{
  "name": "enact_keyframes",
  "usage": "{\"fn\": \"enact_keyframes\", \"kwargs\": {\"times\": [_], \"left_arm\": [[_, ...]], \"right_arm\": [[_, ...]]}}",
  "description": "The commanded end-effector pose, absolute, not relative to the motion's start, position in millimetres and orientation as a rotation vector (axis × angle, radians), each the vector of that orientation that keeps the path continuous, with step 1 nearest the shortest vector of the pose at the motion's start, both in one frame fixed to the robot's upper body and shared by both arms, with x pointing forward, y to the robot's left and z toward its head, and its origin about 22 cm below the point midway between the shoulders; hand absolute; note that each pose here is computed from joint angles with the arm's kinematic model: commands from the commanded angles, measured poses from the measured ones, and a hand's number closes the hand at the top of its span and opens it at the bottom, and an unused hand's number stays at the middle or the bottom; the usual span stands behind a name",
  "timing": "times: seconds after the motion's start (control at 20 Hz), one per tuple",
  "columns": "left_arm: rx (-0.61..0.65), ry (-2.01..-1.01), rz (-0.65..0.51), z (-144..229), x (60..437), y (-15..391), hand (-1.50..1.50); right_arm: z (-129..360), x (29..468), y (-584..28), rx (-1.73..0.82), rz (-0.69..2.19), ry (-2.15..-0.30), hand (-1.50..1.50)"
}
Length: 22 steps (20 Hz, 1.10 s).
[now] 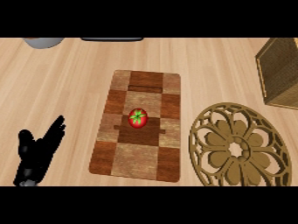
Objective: Pick the can from the placemat and place it in the basket
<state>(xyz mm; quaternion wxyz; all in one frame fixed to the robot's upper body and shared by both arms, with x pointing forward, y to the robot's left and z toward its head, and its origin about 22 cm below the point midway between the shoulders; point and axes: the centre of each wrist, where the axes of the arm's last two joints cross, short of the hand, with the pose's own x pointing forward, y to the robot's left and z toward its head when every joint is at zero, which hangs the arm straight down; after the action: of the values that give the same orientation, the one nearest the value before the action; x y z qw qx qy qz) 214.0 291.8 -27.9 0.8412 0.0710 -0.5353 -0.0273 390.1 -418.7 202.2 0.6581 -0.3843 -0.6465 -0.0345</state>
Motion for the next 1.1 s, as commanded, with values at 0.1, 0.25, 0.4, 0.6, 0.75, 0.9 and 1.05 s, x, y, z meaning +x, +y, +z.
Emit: {"fn": "enact_keyframes", "kwargs": {"times": [0.1,0.25,0.4,0.6,0.75,0.9,1.05], "left_arm": [[0.157,-1.026,-0.058,-48,194,297,0.00],[0.140,-1.020,-0.043,-45,210,290,0.00],[0.166,-1.035,-0.045,-36,213,298,0.00],[0.136,-1.033,-0.052,-45,201,281,0.00],[0.140,-1.021,-0.047,-44,212,300,0.00],[0.150,-1.030,-0.028,-44,208,303,0.00],[0.145,-1.022,-0.049,-60,192,295,0.00]], "right_arm": [[184,377,-452,-1.132,-0.064,-1.280,1.50],[176,372,-464,-1.118,0.071,-1.278,1.50],[174,365,-479,-1.163,0.143,-1.297,-1.50],[178,369,-483,-1.160,0.089,-1.336,-1.50],[195,359,-502,-1.144,0.004,-1.387,-1.50],[187,362,-497,-1.117,-0.101,-1.400,-1.50],[192,347,-518,-1.110,-0.178,-1.405,-1.50]]}}
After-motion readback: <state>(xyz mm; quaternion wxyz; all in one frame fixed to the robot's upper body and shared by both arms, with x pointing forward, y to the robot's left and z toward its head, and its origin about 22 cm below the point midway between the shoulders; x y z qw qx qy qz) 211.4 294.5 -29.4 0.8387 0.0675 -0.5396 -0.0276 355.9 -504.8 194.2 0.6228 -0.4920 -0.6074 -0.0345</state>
